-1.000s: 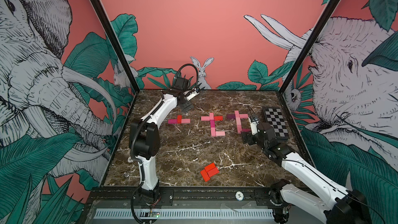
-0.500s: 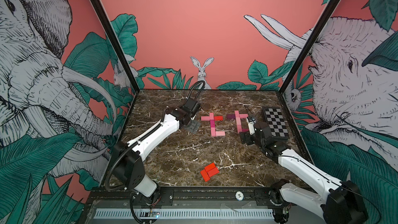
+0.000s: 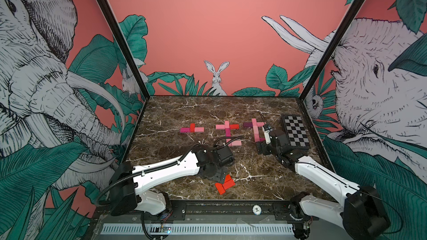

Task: Assemble the letter t with building blocks
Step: Pick up the building block from the center of the board.

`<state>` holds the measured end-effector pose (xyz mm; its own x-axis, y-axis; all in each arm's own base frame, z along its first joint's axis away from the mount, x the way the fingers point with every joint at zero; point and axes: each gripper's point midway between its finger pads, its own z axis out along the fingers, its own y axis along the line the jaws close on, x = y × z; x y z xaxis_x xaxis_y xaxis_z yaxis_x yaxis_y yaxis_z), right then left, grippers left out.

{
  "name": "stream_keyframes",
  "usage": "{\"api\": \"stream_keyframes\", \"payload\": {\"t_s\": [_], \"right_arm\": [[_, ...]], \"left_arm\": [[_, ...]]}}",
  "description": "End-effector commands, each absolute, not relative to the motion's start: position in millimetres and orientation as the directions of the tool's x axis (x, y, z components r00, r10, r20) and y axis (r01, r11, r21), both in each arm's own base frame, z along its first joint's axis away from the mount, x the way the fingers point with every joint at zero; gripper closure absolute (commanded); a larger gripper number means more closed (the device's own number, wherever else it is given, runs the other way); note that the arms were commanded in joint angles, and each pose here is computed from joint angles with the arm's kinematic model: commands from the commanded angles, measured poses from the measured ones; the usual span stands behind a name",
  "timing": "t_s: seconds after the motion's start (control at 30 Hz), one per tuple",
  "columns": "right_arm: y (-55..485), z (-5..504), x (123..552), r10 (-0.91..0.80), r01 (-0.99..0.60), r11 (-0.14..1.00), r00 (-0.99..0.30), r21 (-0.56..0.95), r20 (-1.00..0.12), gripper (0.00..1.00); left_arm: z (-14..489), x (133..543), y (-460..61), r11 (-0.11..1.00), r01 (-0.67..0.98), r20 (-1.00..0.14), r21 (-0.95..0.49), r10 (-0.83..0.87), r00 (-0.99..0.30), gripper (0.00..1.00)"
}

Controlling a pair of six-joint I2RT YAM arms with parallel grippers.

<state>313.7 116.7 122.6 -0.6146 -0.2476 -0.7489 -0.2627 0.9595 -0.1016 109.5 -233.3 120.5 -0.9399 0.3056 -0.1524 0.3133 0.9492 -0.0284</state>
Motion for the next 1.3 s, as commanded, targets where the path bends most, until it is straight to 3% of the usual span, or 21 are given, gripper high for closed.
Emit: {"api": "stream_keyframes", "payload": {"t_s": [0.0,0.23,0.4,1.0,1.27], "right_arm": [[122,137,324,-0.221,-0.246,0.965,-0.585,-0.089,-0.781,0.02],[122,134,330,-0.243,-0.245,0.963,-0.598,-0.114,-0.764,0.02],[120,138,331,-0.245,-0.235,0.964,-0.598,-0.125,-0.763,0.02],[110,145,327,-0.250,-0.205,0.966,-0.595,-0.156,-0.764,0.02],[109,146,326,-0.248,-0.206,0.967,-0.590,-0.154,-0.769,0.02]], "left_arm": [[106,87,-236,0.972,0.230,-0.068,-0.050,0.226,-0.972,0.05],[82,77,-271,0.957,0.201,-0.059,-0.208,0.193,-0.979,0.05],[56,73,-277,0.956,0.190,-0.027,-0.223,0.189,-0.982,0.06],[11,71,-253,0.978,0.206,0.036,-0.039,0.208,-0.978,0.20],[5,82,-247,0.981,0.196,0.016,-0.011,0.196,-0.981,0.21]]}}
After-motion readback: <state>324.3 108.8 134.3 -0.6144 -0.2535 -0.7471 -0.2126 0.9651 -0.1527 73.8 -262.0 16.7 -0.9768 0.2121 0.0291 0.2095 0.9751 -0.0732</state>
